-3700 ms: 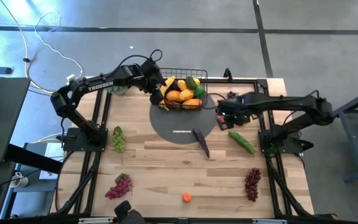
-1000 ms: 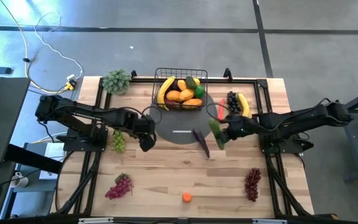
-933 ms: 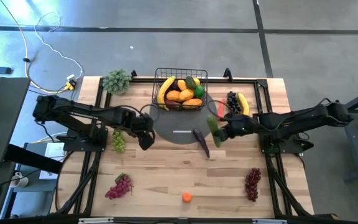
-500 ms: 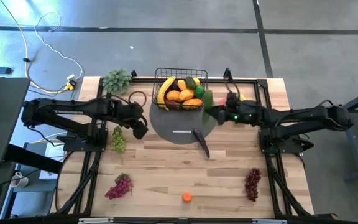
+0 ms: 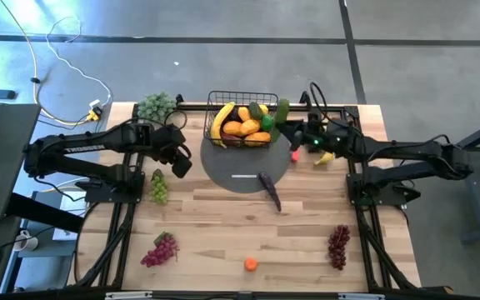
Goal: Build produce basket
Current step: Put the cucumber into the black wire basket
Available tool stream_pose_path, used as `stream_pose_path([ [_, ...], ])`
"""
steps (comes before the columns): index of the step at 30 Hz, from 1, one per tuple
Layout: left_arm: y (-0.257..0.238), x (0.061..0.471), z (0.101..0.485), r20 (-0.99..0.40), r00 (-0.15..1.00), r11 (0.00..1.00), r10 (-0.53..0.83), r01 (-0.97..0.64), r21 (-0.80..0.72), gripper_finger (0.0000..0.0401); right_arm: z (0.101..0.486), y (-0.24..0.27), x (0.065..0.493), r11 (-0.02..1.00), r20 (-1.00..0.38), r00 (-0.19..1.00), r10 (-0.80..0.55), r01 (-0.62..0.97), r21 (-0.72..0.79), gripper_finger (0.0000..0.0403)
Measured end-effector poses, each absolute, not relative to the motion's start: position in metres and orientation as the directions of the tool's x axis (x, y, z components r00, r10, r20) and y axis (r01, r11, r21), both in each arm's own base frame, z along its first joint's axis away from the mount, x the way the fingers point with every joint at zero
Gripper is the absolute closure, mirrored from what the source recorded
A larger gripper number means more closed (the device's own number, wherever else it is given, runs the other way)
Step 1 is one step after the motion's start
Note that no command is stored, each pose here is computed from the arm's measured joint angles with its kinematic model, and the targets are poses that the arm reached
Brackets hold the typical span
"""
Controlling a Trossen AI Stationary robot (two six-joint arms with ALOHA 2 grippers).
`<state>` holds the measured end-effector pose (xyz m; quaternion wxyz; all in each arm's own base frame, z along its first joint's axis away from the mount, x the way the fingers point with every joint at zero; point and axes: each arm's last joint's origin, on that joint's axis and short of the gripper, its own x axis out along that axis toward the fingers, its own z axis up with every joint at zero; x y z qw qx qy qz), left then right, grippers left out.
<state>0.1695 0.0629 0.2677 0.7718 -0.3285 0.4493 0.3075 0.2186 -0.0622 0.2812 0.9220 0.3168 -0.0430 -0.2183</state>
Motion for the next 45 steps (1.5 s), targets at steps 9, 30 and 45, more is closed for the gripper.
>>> stream_pose_path([
  [9,0.073,0.154,0.263,-0.94,0.289,0.563,0.181,-0.814,-0.142,0.0165,0.305,-0.086,0.254,0.745,-0.104,0.879,-0.465,0.452,0.49,0.0315],
  [30,0.077,0.147,0.262,-0.956,0.245,0.584,0.161,-0.805,-0.108,0.0153,0.267,-0.136,0.387,0.752,-0.315,0.841,-0.44,0.536,0.382,0.0315],
  [45,0.077,0.147,0.262,-0.956,0.246,0.58,0.161,-0.807,-0.11,0.0153,0.219,-0.151,0.4,0.617,-0.475,0.765,-0.435,0.637,0.462,0.0316],
])
